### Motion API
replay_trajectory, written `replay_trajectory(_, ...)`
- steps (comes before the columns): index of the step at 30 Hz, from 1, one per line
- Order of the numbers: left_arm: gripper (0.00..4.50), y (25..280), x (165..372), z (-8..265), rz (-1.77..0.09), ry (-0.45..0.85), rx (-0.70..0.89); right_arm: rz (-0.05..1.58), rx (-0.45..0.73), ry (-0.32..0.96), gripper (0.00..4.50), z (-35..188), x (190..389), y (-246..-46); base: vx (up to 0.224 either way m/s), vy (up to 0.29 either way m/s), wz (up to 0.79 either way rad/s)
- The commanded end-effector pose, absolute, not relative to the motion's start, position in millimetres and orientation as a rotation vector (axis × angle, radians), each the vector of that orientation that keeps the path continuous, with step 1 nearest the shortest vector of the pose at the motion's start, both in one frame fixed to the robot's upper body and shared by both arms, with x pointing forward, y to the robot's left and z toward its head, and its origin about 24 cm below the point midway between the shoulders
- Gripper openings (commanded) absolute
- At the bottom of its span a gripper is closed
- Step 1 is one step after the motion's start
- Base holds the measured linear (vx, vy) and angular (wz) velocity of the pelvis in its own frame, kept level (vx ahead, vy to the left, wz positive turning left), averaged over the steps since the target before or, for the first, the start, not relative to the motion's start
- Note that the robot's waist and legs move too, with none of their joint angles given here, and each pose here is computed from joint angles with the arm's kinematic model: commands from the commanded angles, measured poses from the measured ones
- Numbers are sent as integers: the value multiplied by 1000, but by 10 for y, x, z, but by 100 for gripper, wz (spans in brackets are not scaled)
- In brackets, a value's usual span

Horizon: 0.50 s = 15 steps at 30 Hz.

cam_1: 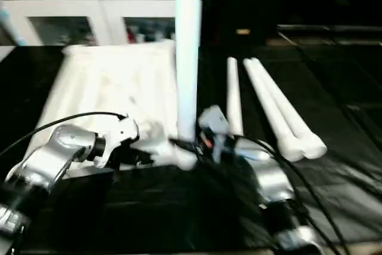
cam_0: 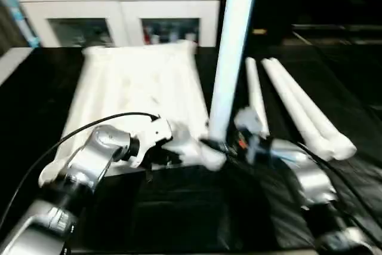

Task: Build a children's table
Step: Rotate leg to tighten

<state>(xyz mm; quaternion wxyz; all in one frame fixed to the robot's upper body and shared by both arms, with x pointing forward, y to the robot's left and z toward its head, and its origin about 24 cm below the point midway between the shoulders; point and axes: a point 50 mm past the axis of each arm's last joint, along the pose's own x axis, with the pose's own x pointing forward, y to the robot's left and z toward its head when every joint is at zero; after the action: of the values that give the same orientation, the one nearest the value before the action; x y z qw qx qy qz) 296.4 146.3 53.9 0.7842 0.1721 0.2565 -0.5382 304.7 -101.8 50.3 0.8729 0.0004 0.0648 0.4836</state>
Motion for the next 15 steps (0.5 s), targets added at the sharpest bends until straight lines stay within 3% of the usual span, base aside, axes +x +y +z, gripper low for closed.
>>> replay_trajectory(1, 0, 1425, 2941, 615, -1085, 509, 328, 931, 57, 395, 191, 17, 2918, -986, -20, 12, -24)
replay_trajectory(2, 0, 1389, 2849, 638, -1032, 501, 287, 835, 86, 395, 191, 4, 3005, -932, -6, 13, -24)
replay_trajectory(7, 0, 1204, 2723, 690, -901, 470, 215, 686, 116, 414, 191, -12, 3145, -778, 0, 4, -9)
replay_trajectory(15, 0, 1010, 2756, 719, -817, 453, 173, 673, 122, 420, 191, -1, 3174, -638, 0, 0, 0)
